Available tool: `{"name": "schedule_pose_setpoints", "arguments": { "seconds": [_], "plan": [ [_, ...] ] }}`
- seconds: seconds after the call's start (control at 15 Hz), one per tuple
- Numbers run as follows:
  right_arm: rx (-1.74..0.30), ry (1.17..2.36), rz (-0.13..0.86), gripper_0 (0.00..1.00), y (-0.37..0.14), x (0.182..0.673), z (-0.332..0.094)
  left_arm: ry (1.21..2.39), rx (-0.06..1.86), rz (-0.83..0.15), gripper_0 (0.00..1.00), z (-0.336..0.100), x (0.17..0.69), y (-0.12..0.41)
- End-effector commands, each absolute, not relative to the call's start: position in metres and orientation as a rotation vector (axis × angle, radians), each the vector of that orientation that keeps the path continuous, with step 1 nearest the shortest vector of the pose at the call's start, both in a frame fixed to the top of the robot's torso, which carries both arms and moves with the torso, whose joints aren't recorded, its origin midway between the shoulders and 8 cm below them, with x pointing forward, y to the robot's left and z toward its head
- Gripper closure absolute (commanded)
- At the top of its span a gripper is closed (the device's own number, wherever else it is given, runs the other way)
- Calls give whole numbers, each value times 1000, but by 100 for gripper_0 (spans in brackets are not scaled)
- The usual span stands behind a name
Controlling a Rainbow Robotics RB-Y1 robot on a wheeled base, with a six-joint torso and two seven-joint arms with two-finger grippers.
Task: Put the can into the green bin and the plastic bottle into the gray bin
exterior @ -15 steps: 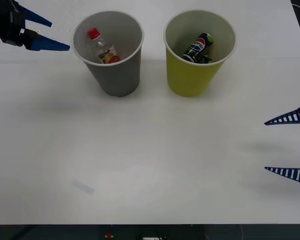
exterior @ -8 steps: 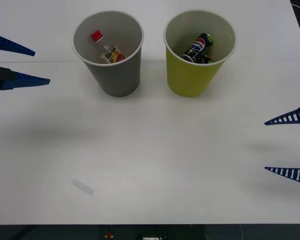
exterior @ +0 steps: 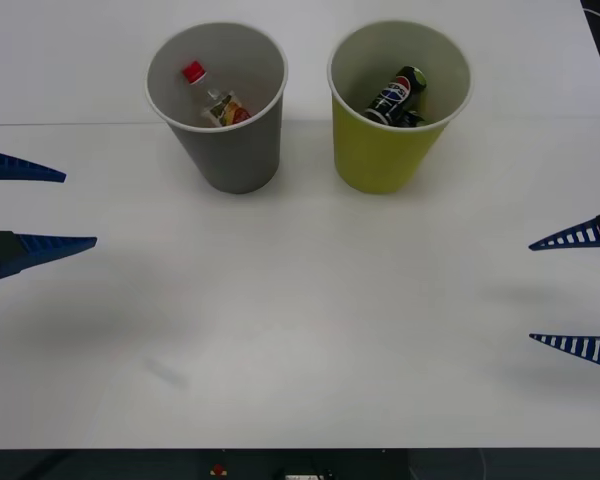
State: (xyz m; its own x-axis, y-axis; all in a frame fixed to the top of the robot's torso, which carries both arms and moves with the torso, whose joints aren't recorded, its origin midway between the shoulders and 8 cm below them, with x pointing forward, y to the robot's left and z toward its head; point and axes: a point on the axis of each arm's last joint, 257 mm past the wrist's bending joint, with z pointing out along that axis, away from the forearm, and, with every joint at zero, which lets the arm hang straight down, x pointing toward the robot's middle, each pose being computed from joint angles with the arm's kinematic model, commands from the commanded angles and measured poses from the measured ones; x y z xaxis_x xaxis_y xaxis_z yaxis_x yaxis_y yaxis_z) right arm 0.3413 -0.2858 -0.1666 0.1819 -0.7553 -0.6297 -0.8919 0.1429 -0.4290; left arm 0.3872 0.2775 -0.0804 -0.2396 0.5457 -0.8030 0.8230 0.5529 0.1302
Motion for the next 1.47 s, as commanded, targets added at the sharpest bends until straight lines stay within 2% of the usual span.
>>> {"name": "schedule_pose_setpoints", "arguments": {
  "seconds": [0.07,0.4,0.67,1.47],
  "plan": [
    [-1634,1596,209,0,-286,341,-167,1895,1162,-371,0,-101,368,277],
    [-1634,1596,209,0,-286,341,-167,1859,1287,-369,0,-126,337,283],
    [-1634,1596,209,0,-286,341,-167,1838,1381,-331,0,-134,328,295],
    [-1634,1596,209,0,-286,341,-167,1779,1446,-322,0,-157,319,301]
  ]
}}
